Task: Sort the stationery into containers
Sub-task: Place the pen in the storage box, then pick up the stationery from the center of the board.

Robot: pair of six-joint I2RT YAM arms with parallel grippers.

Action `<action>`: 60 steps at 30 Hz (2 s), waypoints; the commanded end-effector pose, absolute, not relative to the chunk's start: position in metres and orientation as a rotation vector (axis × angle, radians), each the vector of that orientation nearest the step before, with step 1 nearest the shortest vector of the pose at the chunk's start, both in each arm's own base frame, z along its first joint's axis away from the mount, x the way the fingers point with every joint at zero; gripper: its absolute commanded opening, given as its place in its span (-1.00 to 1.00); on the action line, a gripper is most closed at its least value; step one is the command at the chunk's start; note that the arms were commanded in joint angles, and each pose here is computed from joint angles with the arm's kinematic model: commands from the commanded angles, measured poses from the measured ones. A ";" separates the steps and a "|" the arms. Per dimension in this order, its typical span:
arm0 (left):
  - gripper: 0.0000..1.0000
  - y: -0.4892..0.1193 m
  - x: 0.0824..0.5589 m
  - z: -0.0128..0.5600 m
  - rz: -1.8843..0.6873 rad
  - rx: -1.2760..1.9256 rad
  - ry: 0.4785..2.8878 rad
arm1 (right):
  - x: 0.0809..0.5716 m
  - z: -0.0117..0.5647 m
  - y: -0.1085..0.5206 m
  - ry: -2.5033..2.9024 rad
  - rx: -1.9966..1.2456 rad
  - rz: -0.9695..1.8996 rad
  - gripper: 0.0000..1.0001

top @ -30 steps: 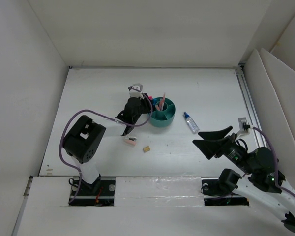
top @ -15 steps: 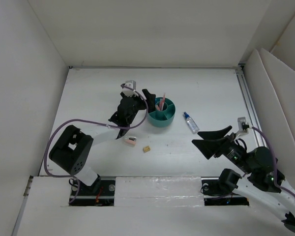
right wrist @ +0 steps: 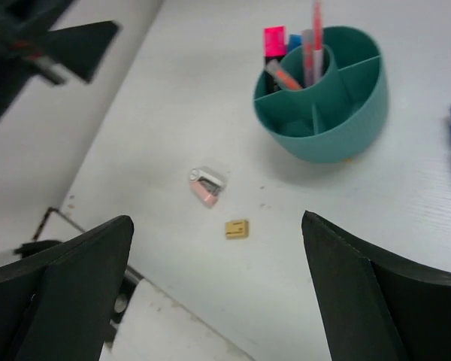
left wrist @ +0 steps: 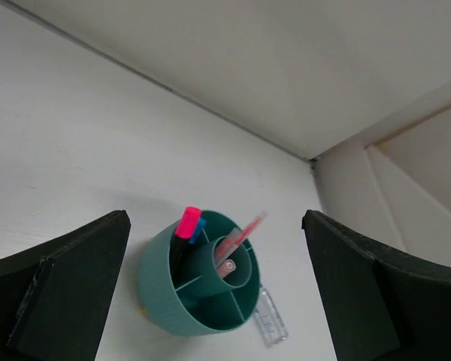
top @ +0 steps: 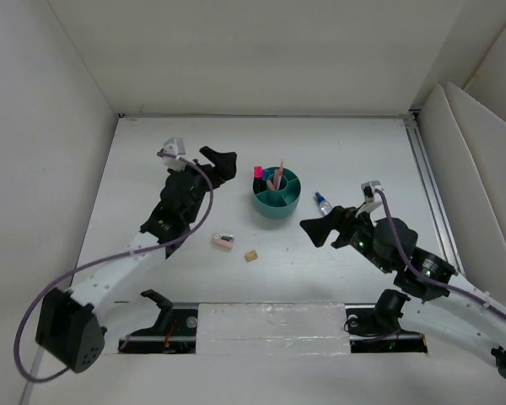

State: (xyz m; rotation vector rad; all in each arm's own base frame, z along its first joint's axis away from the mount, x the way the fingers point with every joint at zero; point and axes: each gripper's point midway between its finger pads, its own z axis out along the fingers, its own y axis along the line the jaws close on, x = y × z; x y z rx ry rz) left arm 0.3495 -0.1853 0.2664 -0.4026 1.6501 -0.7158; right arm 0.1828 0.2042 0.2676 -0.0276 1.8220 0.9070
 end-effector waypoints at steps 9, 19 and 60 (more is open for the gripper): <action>1.00 -0.145 0.292 0.267 -0.537 -0.449 1.980 | 0.274 0.264 0.164 1.985 0.014 0.566 1.00; 1.00 -0.073 0.273 0.252 -0.094 -0.405 1.982 | 0.324 0.236 0.101 2.015 0.238 0.550 1.00; 1.00 -0.087 0.273 0.239 -0.147 -0.344 2.038 | 0.357 0.038 0.117 2.662 -0.084 -0.016 0.56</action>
